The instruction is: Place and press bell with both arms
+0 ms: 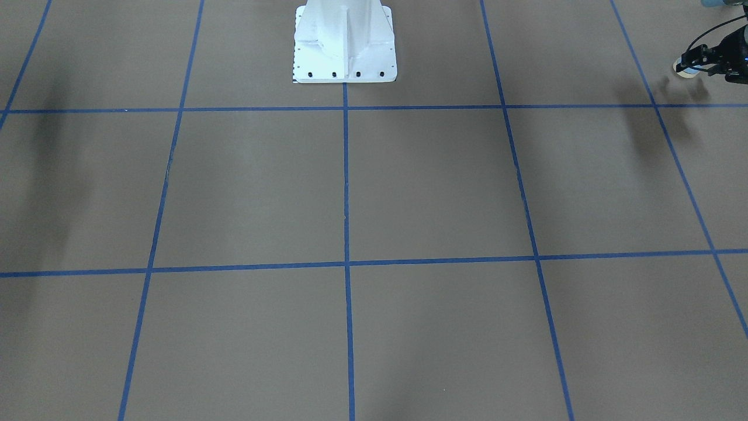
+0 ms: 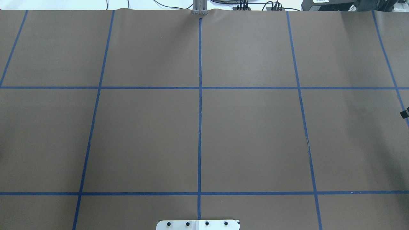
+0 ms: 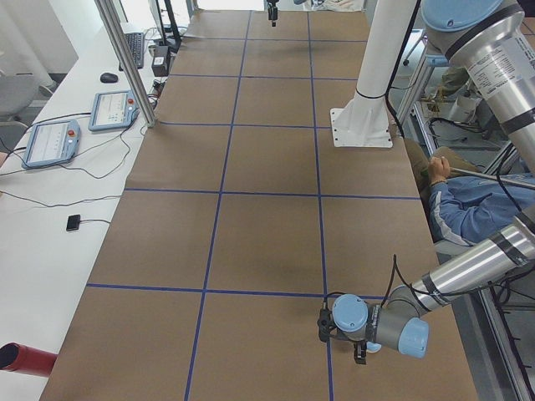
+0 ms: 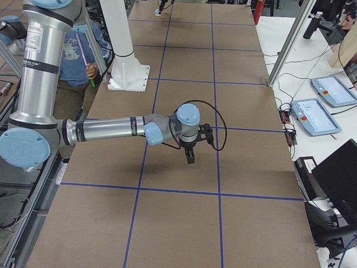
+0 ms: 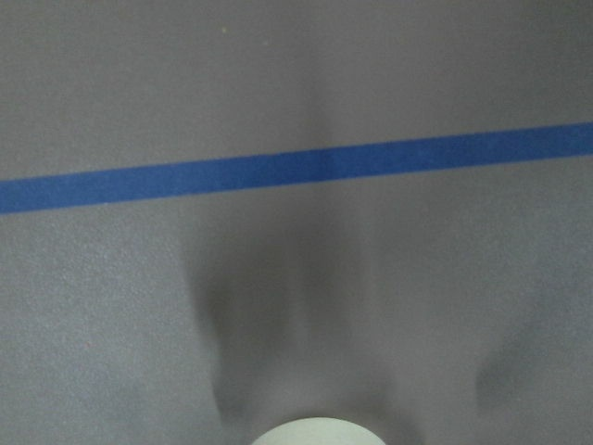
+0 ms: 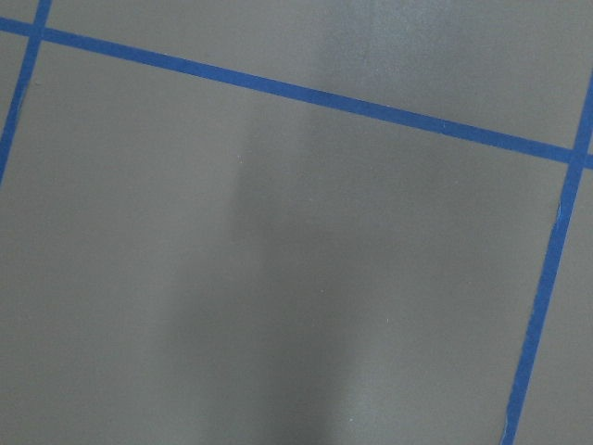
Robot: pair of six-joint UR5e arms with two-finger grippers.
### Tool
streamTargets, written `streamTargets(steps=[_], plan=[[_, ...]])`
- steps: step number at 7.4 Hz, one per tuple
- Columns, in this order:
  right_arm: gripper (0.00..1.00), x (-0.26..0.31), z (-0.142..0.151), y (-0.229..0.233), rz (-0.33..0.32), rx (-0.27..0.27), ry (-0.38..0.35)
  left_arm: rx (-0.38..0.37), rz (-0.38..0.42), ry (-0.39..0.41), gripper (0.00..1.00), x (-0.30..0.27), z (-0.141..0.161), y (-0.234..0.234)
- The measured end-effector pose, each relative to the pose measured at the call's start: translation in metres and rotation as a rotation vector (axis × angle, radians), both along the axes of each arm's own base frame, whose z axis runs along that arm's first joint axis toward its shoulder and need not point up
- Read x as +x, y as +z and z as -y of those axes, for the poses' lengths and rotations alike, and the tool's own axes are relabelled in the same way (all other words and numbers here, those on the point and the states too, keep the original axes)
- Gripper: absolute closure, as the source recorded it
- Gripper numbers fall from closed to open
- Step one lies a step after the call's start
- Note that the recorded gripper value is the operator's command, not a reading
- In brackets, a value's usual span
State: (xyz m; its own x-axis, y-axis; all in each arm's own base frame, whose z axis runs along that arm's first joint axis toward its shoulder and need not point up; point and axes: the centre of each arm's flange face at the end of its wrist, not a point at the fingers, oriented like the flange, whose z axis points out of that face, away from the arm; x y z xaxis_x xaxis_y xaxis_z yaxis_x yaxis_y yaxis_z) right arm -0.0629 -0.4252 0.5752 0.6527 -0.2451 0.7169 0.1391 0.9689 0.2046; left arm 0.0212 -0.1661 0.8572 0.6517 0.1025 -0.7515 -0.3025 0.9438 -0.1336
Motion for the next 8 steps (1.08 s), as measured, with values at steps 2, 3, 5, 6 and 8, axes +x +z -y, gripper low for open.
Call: streamTargets(steps=[2, 3, 5, 6, 8], plan=[[0.00, -0.0017, -0.0009, -0.0001, 0.000, 0.000, -0.004, -0.011, 0.004, 0.012, 0.00, 0.0003, -0.0036, 0.0046], [0.00, -0.0026, -0.0013, 0.0001, 0.000, 0.000, -0.007, -0.014, 0.005, 0.018, 0.01, 0.0009, -0.0045, 0.0056], [0.00, -0.0048, -0.0018, 0.0002, 0.000, -0.001, -0.012, -0.016, 0.005, 0.028, 0.05, 0.0023, -0.0053, 0.0062], [0.00, -0.0056, -0.0020, 0.0002, 0.000, -0.001, -0.014, -0.017, 0.006, 0.033, 0.05, 0.0029, -0.0057, 0.0066], [0.00, -0.0068, -0.0022, 0.0003, 0.000, -0.001, -0.017, -0.019, 0.007, 0.041, 0.05, 0.0039, -0.0066, 0.0075]])
